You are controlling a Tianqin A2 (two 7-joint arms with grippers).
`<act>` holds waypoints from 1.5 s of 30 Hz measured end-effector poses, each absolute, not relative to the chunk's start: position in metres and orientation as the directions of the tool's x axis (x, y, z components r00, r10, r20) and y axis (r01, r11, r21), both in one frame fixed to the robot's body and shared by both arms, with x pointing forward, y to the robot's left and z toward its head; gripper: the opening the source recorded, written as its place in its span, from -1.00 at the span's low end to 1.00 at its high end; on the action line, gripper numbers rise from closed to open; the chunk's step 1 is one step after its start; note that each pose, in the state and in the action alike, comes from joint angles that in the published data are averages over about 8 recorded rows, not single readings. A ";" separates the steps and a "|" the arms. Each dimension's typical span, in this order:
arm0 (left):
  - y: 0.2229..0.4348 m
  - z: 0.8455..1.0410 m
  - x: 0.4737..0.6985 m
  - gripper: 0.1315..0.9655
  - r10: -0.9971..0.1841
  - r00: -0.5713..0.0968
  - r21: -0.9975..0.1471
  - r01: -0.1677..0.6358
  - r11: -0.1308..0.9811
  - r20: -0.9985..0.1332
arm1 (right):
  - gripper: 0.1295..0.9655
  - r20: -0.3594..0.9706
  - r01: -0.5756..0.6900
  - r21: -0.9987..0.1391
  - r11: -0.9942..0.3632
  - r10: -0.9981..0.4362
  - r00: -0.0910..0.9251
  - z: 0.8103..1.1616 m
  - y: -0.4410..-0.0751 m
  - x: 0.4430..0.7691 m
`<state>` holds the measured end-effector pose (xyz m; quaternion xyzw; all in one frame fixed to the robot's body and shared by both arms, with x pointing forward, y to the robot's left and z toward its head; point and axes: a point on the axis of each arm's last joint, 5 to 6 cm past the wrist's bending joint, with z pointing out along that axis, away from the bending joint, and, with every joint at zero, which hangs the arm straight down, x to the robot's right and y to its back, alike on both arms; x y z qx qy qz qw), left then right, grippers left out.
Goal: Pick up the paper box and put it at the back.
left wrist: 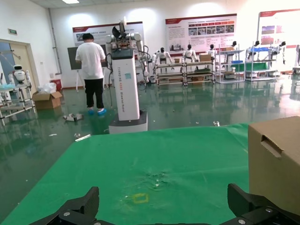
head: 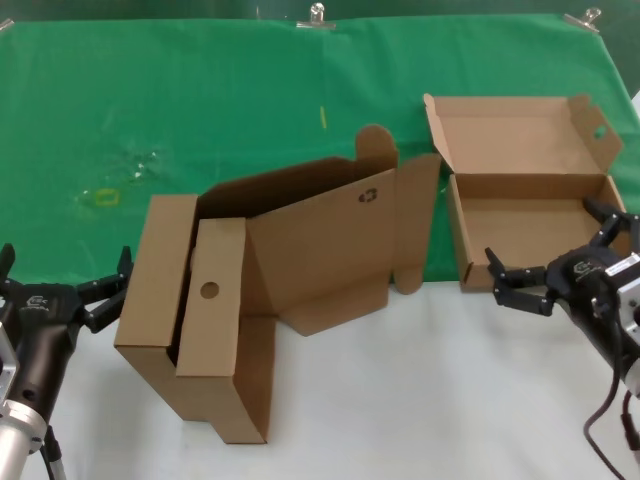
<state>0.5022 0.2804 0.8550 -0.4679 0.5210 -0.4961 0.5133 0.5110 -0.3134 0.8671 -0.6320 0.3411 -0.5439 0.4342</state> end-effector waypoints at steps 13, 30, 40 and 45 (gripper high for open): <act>0.280 0.855 0.502 1.00 -0.997 -0.035 -0.997 0.022 0.070 -0.071 | 1.00 0.206 0.027 -0.978 -0.205 -0.974 0.094 0.860 -0.294 0.509; 0.280 0.855 0.502 1.00 -0.997 -0.035 -0.997 0.022 0.070 -0.071 | 1.00 0.108 0.023 -0.994 -0.107 -0.993 0.051 0.856 -0.284 0.508; 0.280 0.855 0.502 1.00 -0.997 -0.035 -0.997 0.022 0.070 -0.071 | 1.00 0.108 0.023 -0.994 -0.107 -0.993 0.051 0.856 -0.284 0.508; 0.280 0.855 0.502 1.00 -0.997 -0.035 -0.997 0.022 0.070 -0.071 | 1.00 0.108 0.023 -0.994 -0.107 -0.993 0.051 0.856 -0.284 0.508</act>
